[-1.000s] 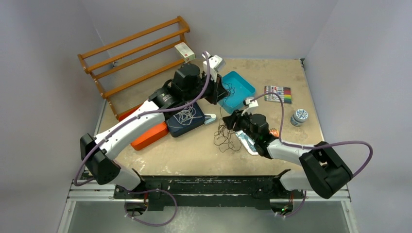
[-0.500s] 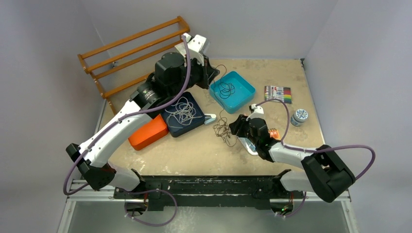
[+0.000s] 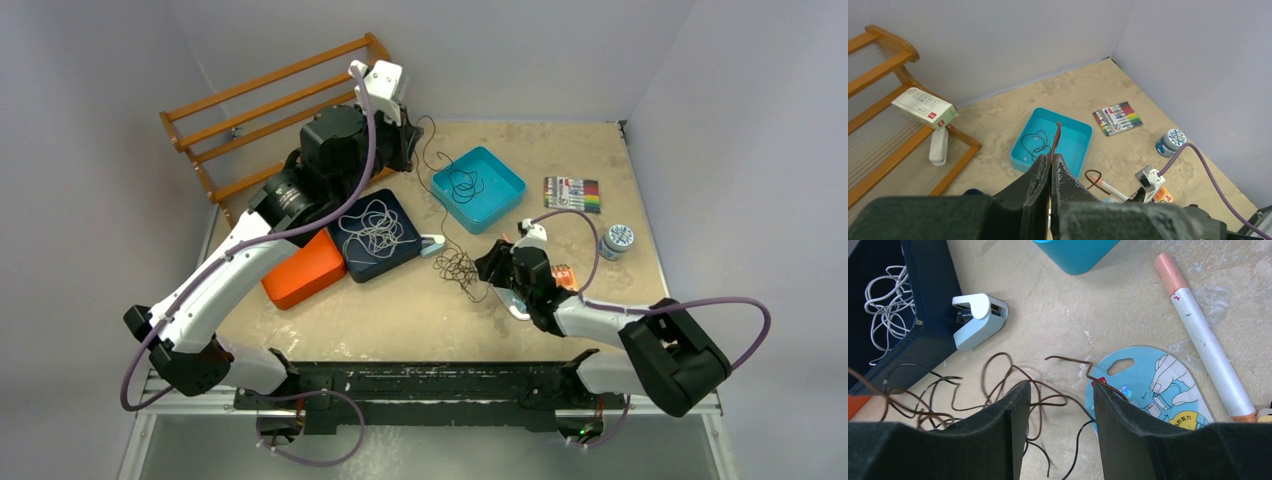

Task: Untangle the cables

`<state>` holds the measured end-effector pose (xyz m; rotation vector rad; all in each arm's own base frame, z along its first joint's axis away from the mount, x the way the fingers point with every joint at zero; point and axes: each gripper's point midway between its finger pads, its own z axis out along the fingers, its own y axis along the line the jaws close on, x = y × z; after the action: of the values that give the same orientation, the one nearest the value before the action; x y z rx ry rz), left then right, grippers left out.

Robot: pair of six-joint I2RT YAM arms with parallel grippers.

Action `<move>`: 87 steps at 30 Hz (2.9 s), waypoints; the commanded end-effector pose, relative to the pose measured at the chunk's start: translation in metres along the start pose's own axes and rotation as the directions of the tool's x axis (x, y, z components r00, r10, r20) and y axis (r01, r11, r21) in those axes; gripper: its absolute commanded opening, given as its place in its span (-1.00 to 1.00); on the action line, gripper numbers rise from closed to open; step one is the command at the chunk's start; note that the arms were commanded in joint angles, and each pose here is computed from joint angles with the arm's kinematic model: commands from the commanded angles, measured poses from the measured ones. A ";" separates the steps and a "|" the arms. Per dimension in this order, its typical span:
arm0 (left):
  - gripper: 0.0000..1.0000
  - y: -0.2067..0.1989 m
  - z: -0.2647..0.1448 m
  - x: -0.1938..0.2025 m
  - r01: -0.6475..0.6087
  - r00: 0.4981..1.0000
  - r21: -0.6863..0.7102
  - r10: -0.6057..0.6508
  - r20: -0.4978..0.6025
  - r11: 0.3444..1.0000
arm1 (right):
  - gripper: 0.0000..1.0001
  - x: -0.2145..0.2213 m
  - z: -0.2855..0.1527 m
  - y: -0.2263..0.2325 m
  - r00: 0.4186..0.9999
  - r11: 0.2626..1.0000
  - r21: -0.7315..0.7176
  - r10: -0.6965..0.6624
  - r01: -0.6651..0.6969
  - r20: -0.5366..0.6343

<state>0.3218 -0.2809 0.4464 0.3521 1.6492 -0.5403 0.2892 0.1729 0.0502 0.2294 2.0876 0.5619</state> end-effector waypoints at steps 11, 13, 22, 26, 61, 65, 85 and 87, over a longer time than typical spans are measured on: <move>-1.00 0.012 -0.032 -0.067 -0.059 0.987 -0.054 0.067 0.148 0.997 | 0.06 -0.011 -0.008 -0.003 0.998 0.999 0.023 0.030 -0.031 0.049; -1.00 0.003 -0.030 -0.064 -0.067 0.988 -0.008 0.067 0.141 0.998 | 0.07 -0.031 -0.018 0.008 0.993 1.000 -0.027 0.015 -0.012 0.120; -1.00 -0.011 -0.022 -0.052 -0.079 0.991 0.068 0.071 0.115 0.994 | 0.32 -0.109 -0.077 0.056 0.894 0.949 -0.195 -0.148 0.249 0.423; -1.00 -0.013 -0.020 -0.051 -0.082 0.991 0.077 0.073 0.114 0.994 | 0.37 -0.125 -0.089 0.088 0.804 0.851 -0.258 -0.272 0.458 0.529; -1.00 -0.009 -0.051 -0.097 -0.044 0.972 0.068 0.026 0.235 0.997 | -0.22 -0.060 0.051 0.148 0.919 0.800 -0.473 -0.238 0.369 0.315; -1.00 -0.005 -0.061 -0.113 -0.035 0.961 0.047 0.021 0.277 0.998 | -0.26 -0.051 0.051 0.118 0.947 0.883 -0.374 -0.196 0.283 0.255; -1.00 0.009 -0.111 -0.181 0.024 0.879 0.013 -0.028 0.476 1.000 | -0.24 0.002 0.032 0.021 0.997 0.997 -0.056 -0.042 0.045 0.064; -1.00 0.012 -0.115 -0.187 0.031 0.871 0.000 -0.027 0.491 1.000 | -0.23 0.005 0.032 0.017 0.998 0.998 -0.045 -0.032 0.034 0.060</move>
<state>0.2795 -0.2271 0.5845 0.2521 1.3138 -0.5856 0.3115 0.2078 0.0395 0.0951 2.0262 0.5961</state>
